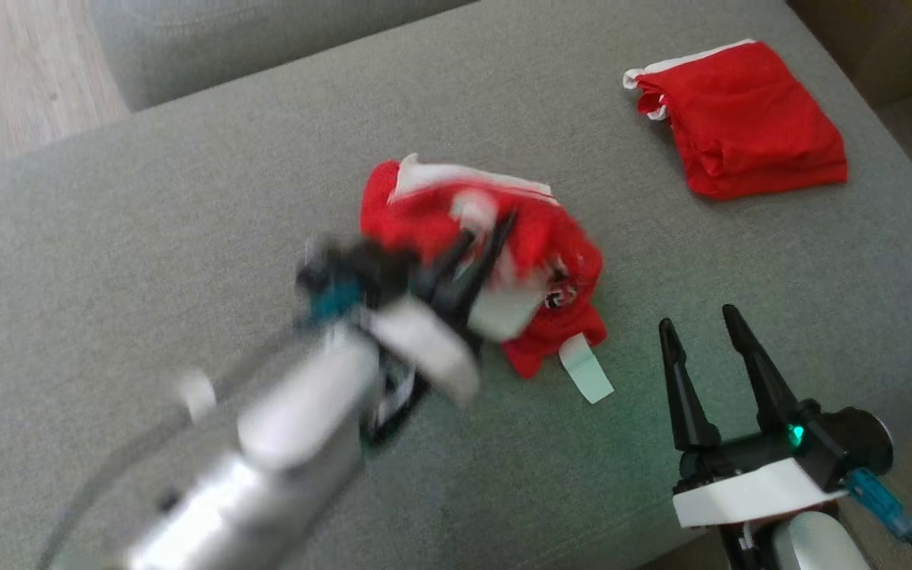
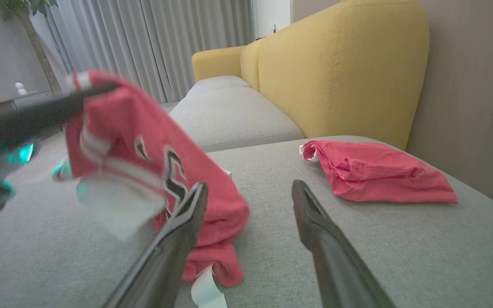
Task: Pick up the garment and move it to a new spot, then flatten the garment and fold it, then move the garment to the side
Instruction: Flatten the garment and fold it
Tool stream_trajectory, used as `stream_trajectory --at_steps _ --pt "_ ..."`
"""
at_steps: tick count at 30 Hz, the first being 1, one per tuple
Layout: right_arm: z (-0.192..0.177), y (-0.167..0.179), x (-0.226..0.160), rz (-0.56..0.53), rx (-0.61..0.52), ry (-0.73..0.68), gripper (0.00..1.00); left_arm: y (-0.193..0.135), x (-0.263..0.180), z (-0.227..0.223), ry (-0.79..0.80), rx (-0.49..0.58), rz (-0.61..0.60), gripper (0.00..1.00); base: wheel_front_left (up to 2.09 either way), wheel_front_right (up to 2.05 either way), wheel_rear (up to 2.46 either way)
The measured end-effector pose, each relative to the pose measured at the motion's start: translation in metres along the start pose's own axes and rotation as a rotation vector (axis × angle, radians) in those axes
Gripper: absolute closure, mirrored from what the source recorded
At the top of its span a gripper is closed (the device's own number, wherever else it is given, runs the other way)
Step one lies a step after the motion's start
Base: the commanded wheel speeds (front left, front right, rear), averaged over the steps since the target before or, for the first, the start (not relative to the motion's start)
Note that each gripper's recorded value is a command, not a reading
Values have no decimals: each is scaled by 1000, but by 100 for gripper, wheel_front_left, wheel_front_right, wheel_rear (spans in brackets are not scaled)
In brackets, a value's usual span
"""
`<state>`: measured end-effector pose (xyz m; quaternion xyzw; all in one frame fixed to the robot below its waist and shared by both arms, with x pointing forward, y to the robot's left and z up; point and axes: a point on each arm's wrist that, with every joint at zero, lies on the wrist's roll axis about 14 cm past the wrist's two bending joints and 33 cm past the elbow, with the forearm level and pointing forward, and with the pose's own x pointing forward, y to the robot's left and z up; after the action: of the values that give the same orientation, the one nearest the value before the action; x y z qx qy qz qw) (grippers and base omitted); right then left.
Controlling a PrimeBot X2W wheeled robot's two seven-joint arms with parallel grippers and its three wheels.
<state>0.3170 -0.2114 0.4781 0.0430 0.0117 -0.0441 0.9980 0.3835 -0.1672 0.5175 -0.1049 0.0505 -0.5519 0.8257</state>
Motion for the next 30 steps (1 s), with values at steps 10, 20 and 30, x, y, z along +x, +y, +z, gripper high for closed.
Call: stream_trajectory --at_steps 10,20,30 --pt "6 18 0 56 29 -27 0 -15 31 258 -431 399 -105 100 0 0 0" --pt "3 30 14 103 41 -21 0 69 -57 115 -168 1 93 100 0 0 0" --pt "-16 58 32 198 14 38 0 70 -195 -86 207 -272 367 100 0 0 0"
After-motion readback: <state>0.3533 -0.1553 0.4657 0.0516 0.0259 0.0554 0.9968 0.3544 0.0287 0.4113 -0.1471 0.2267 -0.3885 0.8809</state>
